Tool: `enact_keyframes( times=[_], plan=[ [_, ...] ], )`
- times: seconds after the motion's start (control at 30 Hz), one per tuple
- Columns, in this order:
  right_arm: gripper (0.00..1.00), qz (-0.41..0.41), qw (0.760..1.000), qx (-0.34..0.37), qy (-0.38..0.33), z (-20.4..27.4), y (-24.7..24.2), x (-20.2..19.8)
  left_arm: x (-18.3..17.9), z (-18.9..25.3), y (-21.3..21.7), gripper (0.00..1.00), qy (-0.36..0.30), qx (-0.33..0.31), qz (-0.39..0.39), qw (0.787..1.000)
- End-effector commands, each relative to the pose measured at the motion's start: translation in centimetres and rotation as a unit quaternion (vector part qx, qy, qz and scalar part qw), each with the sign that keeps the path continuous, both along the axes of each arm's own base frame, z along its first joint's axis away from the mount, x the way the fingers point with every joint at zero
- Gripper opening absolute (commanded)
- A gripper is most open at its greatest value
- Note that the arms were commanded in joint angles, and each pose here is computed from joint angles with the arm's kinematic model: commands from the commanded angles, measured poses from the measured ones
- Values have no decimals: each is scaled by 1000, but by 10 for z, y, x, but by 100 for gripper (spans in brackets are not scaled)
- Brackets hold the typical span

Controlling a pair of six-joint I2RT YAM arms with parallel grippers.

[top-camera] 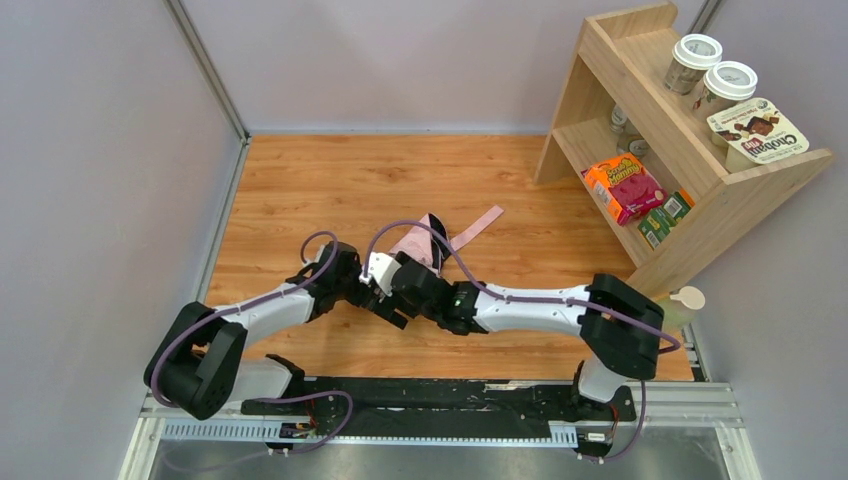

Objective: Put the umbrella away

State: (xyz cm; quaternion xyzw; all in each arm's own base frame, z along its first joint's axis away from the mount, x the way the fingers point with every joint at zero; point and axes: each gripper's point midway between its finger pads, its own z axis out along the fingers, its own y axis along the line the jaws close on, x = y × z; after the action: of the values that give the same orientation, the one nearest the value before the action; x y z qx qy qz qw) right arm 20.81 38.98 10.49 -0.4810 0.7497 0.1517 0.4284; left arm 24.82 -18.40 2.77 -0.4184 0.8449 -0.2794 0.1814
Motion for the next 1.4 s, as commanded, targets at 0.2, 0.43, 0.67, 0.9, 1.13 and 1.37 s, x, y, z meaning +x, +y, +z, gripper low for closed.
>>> enact_keyframes(
  times=[0.2, 0.43, 0.67, 0.9, 1.13, 1.37],
  plan=[
    [77, -34, 995, -33, -84, -35, 20, 31, -70, -47, 41, 0, 155, 96, -16, 983],
    [67, -81, 994, -53, -52, -70, 18, 33, -70, -41, 40, 0, 162, 95, -19, 982],
    [0, -149, 977, -116, 95, -142, -34, 16, -65, -35, 30, 0, 152, 76, -31, 985],
    [0, -107, 923, -66, 364, -188, -52, -56, -24, 2, 19, 44, 46, 88, -85, 991],
    [0, -118, 864, 1, 490, -204, -60, -75, 19, 61, 17, 78, -112, 28, -83, 990],
    [0, -158, 800, 65, 575, -204, -70, -63, 22, 86, 20, 79, -151, 6, -70, 986]
  ],
)
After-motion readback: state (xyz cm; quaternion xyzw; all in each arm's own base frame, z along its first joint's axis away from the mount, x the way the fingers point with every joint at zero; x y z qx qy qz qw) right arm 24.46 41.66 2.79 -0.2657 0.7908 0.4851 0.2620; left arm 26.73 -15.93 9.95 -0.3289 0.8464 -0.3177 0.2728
